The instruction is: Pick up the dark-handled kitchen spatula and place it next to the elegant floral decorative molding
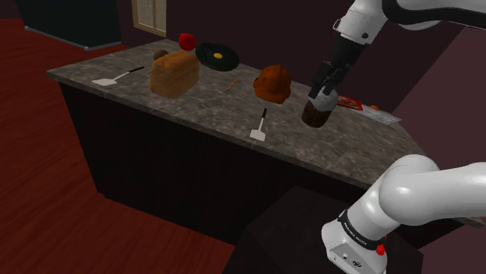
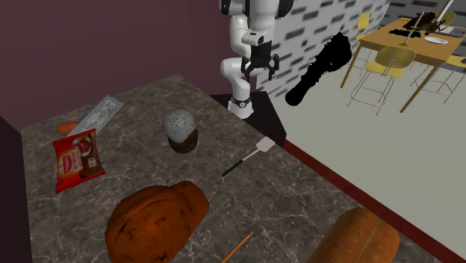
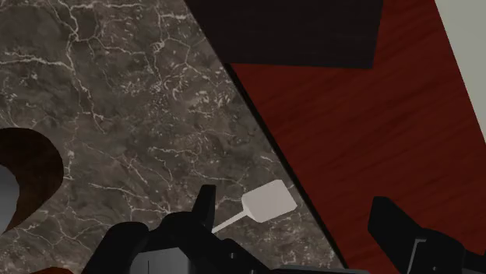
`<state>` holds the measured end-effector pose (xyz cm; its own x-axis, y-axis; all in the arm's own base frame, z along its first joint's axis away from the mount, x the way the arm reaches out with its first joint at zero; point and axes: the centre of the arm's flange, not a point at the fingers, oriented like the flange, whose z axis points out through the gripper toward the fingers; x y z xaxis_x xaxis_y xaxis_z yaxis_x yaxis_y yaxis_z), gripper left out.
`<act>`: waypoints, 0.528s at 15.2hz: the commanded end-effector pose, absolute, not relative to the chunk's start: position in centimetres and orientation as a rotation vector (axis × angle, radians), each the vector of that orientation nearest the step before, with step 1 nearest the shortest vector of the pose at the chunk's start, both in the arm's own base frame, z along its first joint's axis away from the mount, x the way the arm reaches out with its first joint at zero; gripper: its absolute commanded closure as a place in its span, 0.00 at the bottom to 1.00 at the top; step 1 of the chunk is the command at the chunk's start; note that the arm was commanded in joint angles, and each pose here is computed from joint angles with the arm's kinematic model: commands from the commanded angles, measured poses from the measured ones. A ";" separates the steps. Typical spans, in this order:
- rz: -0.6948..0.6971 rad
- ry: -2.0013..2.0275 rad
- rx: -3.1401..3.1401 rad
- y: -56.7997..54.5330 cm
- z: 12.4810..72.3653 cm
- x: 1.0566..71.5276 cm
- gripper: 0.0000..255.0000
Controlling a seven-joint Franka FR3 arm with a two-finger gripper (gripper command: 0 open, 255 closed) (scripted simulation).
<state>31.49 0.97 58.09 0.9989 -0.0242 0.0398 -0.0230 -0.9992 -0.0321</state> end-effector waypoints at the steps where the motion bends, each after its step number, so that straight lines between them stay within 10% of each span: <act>1: -0.062 0.037 -3.109 1.0 58.1 31.5 0.00; 8: -0.074 0.506 -3.087 1.5 51.8 38.1 0.00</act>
<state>37.18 1.45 52.57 0.9607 -0.2746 0.0416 -0.2740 -0.9615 -0.0203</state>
